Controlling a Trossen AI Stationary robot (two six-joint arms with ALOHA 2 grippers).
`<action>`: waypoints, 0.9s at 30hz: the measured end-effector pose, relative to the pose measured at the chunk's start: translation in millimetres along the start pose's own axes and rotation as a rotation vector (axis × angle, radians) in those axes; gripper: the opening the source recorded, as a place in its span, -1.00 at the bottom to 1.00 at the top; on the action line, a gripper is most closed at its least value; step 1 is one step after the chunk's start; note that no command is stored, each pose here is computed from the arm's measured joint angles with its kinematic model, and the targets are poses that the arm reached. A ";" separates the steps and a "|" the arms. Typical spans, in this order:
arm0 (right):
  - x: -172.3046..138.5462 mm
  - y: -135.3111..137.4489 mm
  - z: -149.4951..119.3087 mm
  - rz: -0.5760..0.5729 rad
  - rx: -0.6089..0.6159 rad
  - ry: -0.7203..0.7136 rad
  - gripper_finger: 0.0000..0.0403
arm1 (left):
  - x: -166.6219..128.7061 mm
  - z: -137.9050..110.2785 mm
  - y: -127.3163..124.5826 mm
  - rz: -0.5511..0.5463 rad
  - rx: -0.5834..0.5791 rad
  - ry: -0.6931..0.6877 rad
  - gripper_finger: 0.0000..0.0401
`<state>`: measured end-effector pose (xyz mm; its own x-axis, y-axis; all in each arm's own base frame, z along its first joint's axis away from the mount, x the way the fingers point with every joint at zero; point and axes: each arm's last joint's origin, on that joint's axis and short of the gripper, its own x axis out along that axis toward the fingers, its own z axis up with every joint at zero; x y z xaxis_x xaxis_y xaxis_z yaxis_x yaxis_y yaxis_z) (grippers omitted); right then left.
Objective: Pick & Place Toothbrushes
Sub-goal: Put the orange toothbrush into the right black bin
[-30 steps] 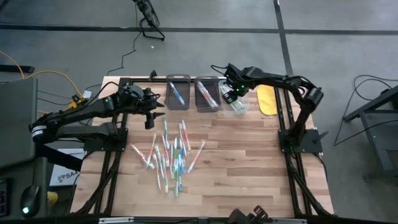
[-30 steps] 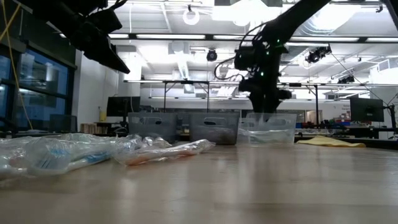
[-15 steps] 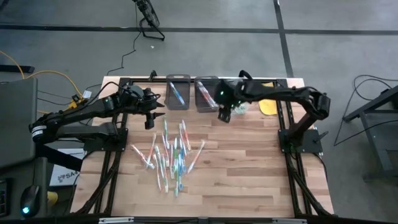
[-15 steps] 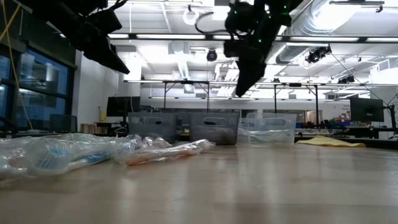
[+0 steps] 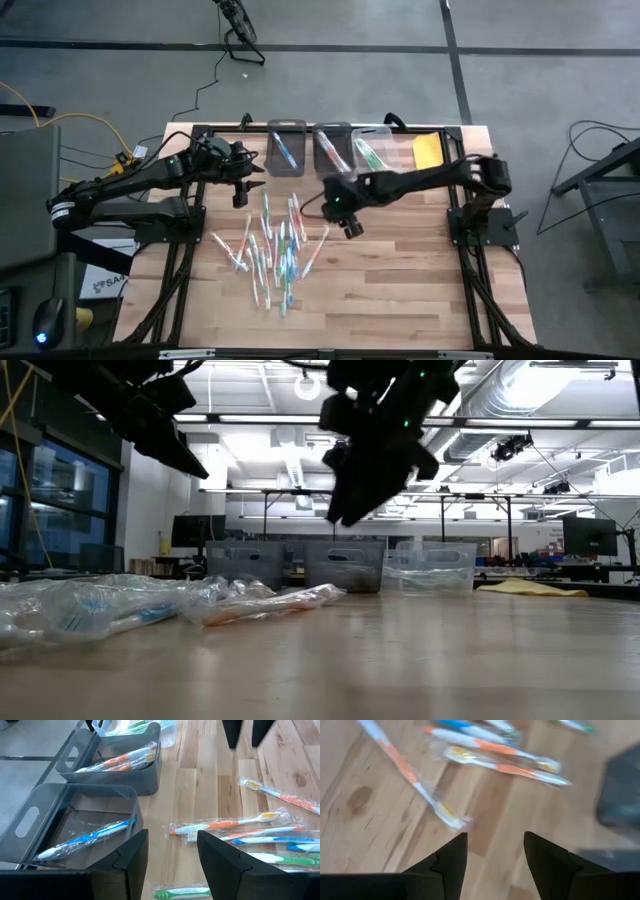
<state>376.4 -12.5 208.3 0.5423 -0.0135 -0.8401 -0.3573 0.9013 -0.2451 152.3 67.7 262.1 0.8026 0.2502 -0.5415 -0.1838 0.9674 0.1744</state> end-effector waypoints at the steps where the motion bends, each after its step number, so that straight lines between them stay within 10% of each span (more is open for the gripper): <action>1: 7.1 3.8 1.0 0.006 -0.022 0.004 -0.07 | 0.0 0.0 0.0 0.000 0.000 0.000 -0.19; 19: 69.6 38.3 0.6 0.072 -0.151 0.041 -0.09 | 0.0 -0.1 0.0 0.000 0.000 0.001 -0.19; 27: 69.5 38.5 0.1 0.076 -0.142 0.046 -0.45 | 0.0 -0.1 0.1 0.001 -0.001 0.001 -0.19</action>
<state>400.4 21.3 140.6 0.4754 0.0298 -0.8793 -0.5014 0.8304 -0.2429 152.3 67.7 262.1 0.8018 0.2510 -0.5423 -0.1848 0.9672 0.1744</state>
